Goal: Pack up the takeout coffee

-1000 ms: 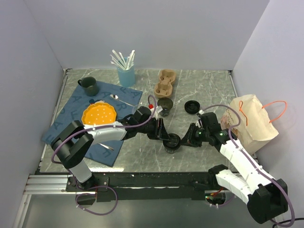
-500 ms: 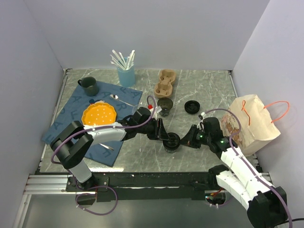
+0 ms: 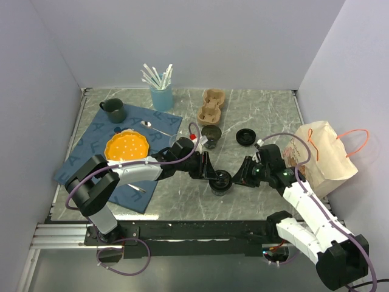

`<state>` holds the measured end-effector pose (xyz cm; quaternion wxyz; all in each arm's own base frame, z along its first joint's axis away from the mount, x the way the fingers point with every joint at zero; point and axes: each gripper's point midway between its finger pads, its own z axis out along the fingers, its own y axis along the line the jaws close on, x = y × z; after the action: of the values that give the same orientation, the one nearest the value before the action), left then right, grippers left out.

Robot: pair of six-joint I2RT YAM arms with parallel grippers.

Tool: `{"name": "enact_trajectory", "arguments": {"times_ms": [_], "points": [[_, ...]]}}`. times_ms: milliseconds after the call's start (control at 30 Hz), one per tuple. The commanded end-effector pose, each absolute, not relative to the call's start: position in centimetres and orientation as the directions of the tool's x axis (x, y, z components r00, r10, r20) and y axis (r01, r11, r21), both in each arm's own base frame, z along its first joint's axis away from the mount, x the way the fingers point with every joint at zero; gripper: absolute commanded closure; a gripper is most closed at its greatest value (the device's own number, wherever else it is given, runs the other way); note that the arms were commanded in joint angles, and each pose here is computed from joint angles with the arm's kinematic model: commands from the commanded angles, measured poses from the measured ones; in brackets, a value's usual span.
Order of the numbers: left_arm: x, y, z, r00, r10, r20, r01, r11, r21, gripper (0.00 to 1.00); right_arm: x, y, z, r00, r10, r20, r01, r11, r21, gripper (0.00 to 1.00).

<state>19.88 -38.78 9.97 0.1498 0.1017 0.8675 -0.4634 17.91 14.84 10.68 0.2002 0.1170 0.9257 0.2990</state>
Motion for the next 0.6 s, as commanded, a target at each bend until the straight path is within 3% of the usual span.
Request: {"name": "enact_trajectory", "arguments": {"times_ms": [0, 567], "points": [[16.3, -32.5, -0.2, -0.975, 0.133, -0.176, 0.208, 0.817, -0.537, 0.57, 19.5, 14.4, 13.5, -0.854, 0.341, -0.392, 0.053, 0.808, 0.587, 0.67], [16.5, -32.4, -0.5, -0.974, 0.141, -0.178, 0.215, 0.825, -0.523, 0.57, 21.4, 15.0, 11.8, -0.875, 0.302, -0.378, 0.043, 0.827, 0.561, 0.67]]}}
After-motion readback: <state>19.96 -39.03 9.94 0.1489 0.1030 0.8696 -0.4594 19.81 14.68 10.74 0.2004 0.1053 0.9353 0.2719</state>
